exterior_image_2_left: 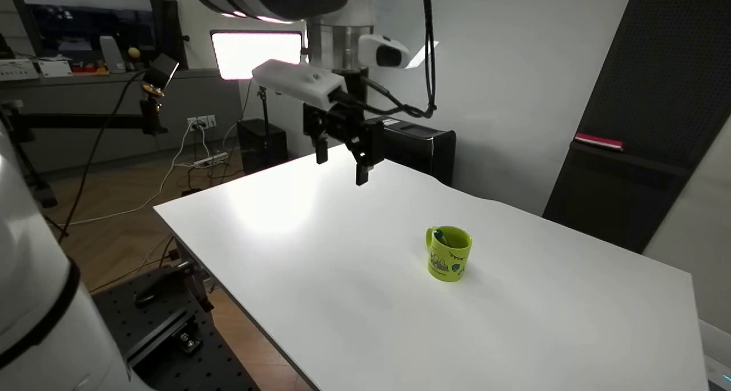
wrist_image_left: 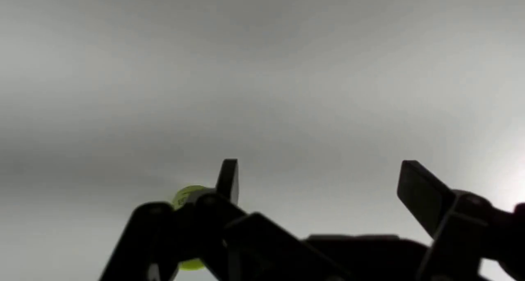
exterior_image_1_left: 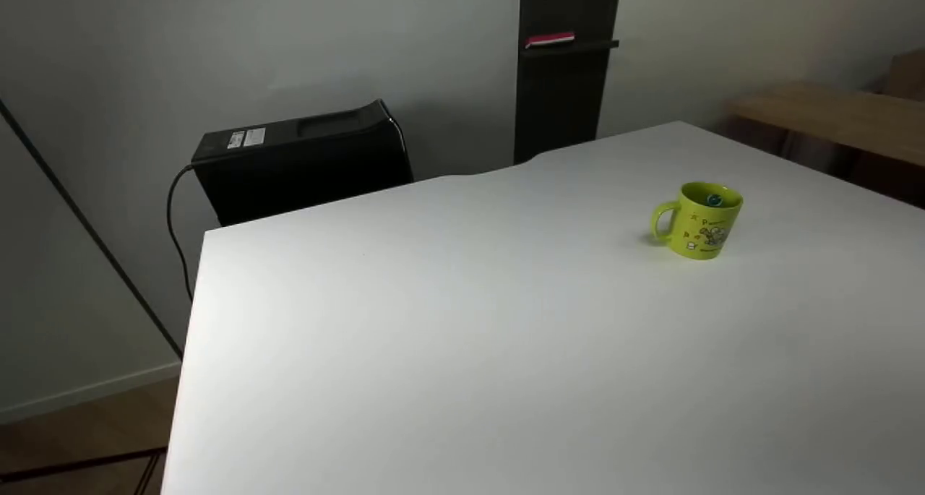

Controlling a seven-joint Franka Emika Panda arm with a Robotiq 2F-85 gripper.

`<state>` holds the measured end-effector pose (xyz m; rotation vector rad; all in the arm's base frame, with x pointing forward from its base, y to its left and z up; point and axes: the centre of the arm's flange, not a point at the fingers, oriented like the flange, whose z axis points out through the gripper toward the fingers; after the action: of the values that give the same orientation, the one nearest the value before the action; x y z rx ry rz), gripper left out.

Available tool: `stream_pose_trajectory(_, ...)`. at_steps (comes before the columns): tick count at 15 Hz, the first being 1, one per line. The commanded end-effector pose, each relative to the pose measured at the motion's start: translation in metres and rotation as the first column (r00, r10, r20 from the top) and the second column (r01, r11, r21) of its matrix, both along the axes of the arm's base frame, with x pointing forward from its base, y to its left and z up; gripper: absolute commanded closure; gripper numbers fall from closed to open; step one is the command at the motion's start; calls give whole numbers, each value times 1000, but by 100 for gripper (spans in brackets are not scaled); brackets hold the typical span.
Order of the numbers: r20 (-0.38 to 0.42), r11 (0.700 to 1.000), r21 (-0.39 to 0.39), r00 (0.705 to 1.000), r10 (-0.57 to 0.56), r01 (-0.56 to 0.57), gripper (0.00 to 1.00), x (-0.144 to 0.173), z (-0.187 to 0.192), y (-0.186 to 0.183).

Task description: Put the marker in the mug on the table

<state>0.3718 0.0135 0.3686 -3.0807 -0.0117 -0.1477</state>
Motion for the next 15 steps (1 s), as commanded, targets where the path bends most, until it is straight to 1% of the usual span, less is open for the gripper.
stream_pose_trajectory(1,37,999,52,999,2,-4,0,26,2,-35)
stream_pose_trajectory(4,33,994,109,999,16,-19,0,45,0,-68)
stream_pose_trajectory(6,29,991,129,999,18,-22,0,57,-1,-86)
stream_pose_trajectory(10,28,991,134,1000,6,-9,0,88,-8,-113)
stream_pose_trajectory(15,1,987,154,999,-46,46,0,136,-24,-130)
